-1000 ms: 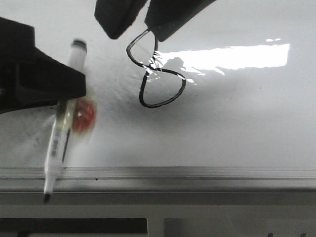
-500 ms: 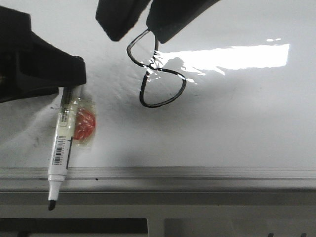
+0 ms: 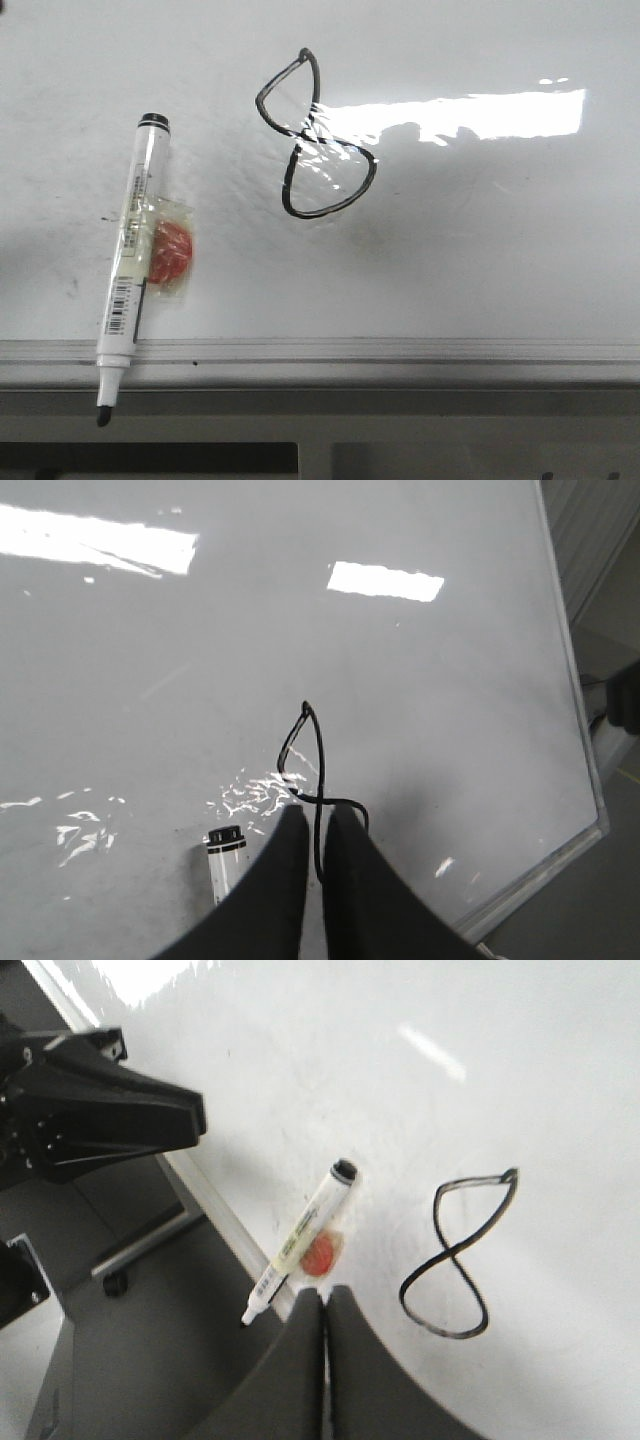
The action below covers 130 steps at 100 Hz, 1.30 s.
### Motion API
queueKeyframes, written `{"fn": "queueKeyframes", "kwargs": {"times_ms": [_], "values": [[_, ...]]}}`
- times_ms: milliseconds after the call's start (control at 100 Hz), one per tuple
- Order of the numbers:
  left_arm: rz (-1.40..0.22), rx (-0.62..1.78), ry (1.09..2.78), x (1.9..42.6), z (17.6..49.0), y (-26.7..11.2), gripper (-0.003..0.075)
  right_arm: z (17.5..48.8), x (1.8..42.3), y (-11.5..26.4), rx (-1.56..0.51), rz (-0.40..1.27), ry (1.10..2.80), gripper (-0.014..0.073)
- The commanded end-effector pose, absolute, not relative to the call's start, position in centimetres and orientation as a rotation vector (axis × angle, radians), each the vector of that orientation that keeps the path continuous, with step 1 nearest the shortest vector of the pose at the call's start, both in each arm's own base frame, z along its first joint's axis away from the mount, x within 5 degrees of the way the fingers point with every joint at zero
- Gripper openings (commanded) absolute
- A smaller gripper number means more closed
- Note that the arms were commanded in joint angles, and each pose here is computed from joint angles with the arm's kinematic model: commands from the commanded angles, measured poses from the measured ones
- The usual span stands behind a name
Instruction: Write number 8 on whiteboard
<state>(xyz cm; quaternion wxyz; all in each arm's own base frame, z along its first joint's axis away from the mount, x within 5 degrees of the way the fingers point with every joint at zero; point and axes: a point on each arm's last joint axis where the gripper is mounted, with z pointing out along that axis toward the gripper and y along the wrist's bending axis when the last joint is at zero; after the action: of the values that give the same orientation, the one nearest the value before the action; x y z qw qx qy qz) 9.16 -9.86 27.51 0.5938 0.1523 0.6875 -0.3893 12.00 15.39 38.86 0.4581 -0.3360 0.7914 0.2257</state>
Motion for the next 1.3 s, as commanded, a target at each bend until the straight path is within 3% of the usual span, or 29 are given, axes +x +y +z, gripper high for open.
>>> {"fn": "queueKeyframes", "kwargs": {"times_ms": [0,160,340,680,1290], "values": [[-0.947,0.329,1.485,8.1,28.5,-8.7,-0.002,40.6,10.8,13.5,-0.786,0.585,1.713,-0.0064],[-0.965,0.322,1.431,6.4,26.9,-6.7,-0.002,38.7,8.2,10.1,-0.777,0.579,1.489,-0.0064],[-0.985,0.311,1.383,5.2,25.3,-5.4,-0.002,34.7,5.9,7.3,-0.776,0.593,1.367,-0.0064],[-0.996,0.309,1.379,5.0,25.2,-5.1,-0.002,30.1,4.8,5.7,-0.789,0.583,1.392,-0.0064],[-0.986,0.308,1.393,5.0,24.7,-5.1,-0.002,29.4,4.9,5.7,-0.802,0.564,1.434,-0.0064]]}}
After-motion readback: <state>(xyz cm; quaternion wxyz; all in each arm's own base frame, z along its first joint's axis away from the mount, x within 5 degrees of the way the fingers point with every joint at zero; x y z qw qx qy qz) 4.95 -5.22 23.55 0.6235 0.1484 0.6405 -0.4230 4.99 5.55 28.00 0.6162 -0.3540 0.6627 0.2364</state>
